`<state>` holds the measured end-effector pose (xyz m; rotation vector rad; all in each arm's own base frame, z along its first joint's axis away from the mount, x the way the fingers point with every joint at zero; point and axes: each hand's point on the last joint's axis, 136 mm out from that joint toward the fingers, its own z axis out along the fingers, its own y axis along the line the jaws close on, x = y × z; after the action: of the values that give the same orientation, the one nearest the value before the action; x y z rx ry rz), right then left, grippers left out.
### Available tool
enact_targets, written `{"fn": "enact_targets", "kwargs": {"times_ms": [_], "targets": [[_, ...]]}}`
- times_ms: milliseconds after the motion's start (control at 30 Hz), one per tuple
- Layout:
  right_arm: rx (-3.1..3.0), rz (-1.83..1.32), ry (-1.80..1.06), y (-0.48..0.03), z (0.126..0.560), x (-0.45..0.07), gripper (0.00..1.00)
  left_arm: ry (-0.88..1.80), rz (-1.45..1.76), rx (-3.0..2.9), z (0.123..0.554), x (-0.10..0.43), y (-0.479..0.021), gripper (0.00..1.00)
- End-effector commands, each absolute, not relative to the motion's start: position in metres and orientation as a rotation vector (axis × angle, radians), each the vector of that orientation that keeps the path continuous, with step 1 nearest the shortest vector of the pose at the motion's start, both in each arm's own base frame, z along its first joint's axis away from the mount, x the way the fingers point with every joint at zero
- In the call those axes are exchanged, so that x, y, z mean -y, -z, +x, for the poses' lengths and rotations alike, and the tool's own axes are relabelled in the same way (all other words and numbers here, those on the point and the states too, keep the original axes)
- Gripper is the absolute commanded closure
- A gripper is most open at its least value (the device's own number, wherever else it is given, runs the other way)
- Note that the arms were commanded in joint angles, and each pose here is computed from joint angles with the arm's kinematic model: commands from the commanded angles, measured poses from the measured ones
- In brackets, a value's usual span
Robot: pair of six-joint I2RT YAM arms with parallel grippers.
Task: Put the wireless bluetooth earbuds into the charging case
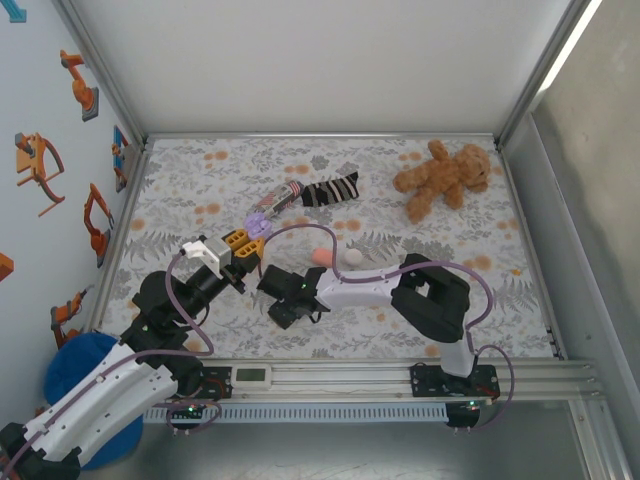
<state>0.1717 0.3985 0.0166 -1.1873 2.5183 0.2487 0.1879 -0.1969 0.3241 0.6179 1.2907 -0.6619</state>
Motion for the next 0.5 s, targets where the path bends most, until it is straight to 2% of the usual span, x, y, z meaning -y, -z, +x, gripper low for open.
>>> {"fn": "enact_targets", "kwargs": {"times_ms": [0, 233, 467], "targets": [[-2.53, -1.193, -0.179, -0.023, 0.168, -0.382, 0.35, 0.66, 0.612, -1.264, 0.186, 0.196, -0.329, 1.0], [-2.534, -1.191, -0.182, -0.026, 0.166, -0.377, 0.36, 0.658, 0.613, -1.266, 0.187, 0.196, -0.329, 1.0], [-2.491, -1.149, -0.362, -0.063, 0.162, -0.395, 0.35, 0.667, 0.613, -1.264, 0.185, 0.196, -0.33, 1.0]]}}
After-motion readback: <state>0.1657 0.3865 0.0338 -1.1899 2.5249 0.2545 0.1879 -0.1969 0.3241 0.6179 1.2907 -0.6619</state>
